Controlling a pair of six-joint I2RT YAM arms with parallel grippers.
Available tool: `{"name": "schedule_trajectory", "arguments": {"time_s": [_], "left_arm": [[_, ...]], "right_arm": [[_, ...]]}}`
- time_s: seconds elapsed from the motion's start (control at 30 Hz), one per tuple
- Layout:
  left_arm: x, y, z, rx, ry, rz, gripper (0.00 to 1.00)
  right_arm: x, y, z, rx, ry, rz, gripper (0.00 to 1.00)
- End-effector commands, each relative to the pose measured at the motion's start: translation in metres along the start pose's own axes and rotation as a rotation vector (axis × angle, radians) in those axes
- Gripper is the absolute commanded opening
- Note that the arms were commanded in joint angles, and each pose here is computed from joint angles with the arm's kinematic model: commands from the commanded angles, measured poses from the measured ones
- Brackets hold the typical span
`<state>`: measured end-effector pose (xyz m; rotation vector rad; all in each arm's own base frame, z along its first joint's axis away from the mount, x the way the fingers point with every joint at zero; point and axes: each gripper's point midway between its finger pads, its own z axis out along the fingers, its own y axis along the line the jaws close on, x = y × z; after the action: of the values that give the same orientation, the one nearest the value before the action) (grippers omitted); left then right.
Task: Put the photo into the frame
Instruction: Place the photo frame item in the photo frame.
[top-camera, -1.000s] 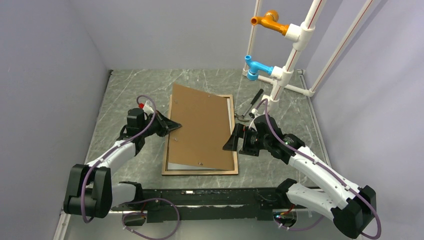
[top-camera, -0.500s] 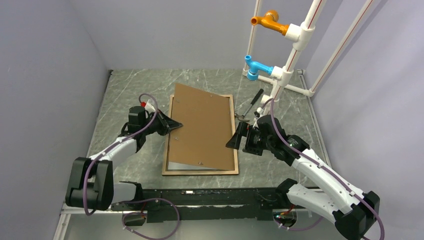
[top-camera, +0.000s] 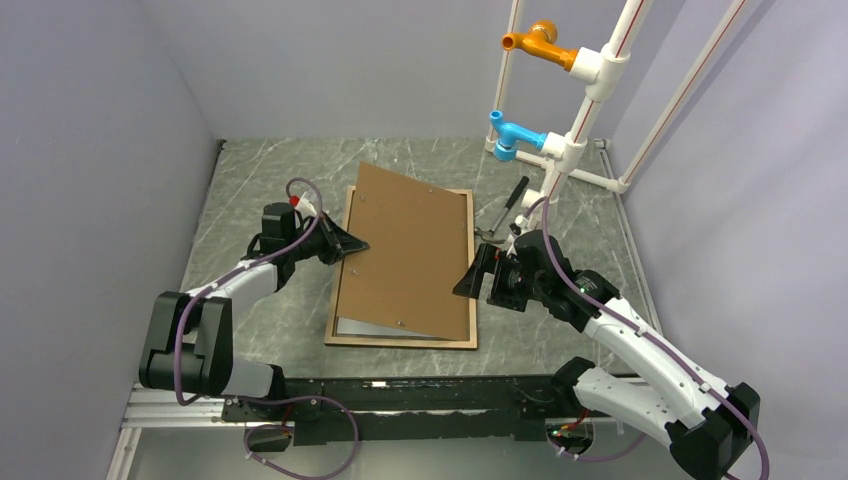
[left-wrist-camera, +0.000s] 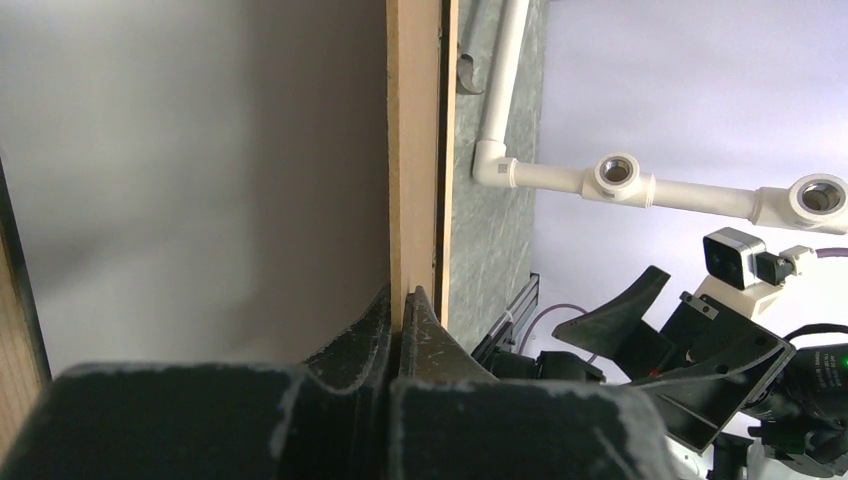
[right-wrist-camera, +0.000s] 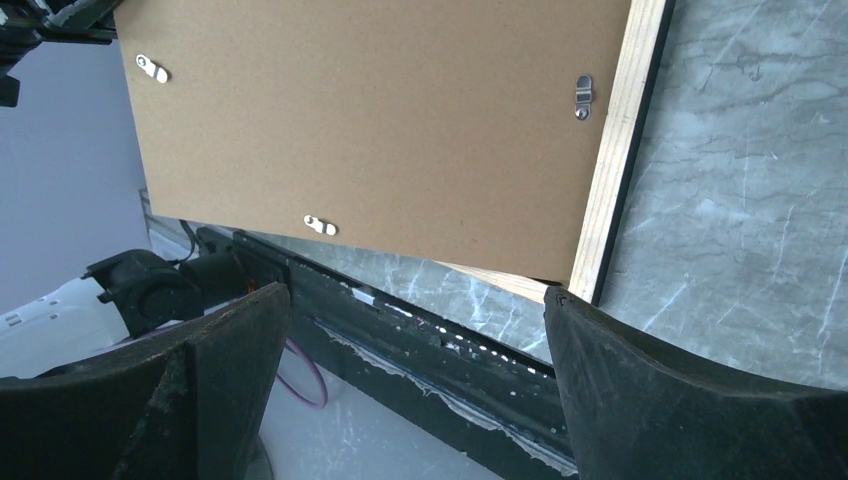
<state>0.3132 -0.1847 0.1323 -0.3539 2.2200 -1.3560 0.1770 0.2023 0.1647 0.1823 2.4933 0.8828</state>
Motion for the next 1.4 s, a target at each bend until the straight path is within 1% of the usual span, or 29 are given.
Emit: {"name": "schedule_trajectory", "arguments": {"time_s": [0.0, 0.1, 0.13, 0.4, 0.5, 0.6, 0.8, 1.1, 1.37], "left_arm": [[0.016, 0.008, -0.002, -0.020, 0.049, 0.050, 0.00], [0.014, 0.013, -0.002, -0.053, 0.049, 0.064, 0.00], [0.013, 0.014, -0.003, -0.065, 0.051, 0.070, 0.02], [0.007, 0.025, -0.006, -0.174, 0.063, 0.115, 0.41], [0.009, 0.029, -0.007, -0.210, 0.076, 0.123, 0.53], [0.010, 0.035, -0.007, -0.246, 0.088, 0.134, 0.61], [0.007, 0.036, -0.002, -0.299, 0.109, 0.187, 0.68], [0.005, 0.032, 0.010, -0.375, 0.163, 0.265, 0.71], [0.009, 0.041, 0.010, -0.508, 0.205, 0.328, 0.77]], "right_arm": [[-0.010, 0.009, -0.005, -0.022, -0.029, 0.003, 0.99], [-0.009, 0.009, -0.004, -0.024, -0.026, 0.003, 0.99], [-0.009, 0.009, -0.003, -0.023, -0.026, 0.004, 0.99], [-0.008, 0.008, -0.002, -0.024, -0.021, 0.006, 0.99], [-0.007, 0.009, -0.001, -0.027, -0.017, 0.008, 0.99], [-0.007, 0.010, -0.001, -0.031, -0.014, 0.011, 0.99], [-0.007, 0.010, -0.001, -0.031, -0.010, 0.009, 0.99], [-0.006, 0.008, 0.000, -0.022, -0.005, 0.009, 0.99], [-0.005, 0.008, 0.002, -0.026, 0.003, 0.011, 0.99]]}}
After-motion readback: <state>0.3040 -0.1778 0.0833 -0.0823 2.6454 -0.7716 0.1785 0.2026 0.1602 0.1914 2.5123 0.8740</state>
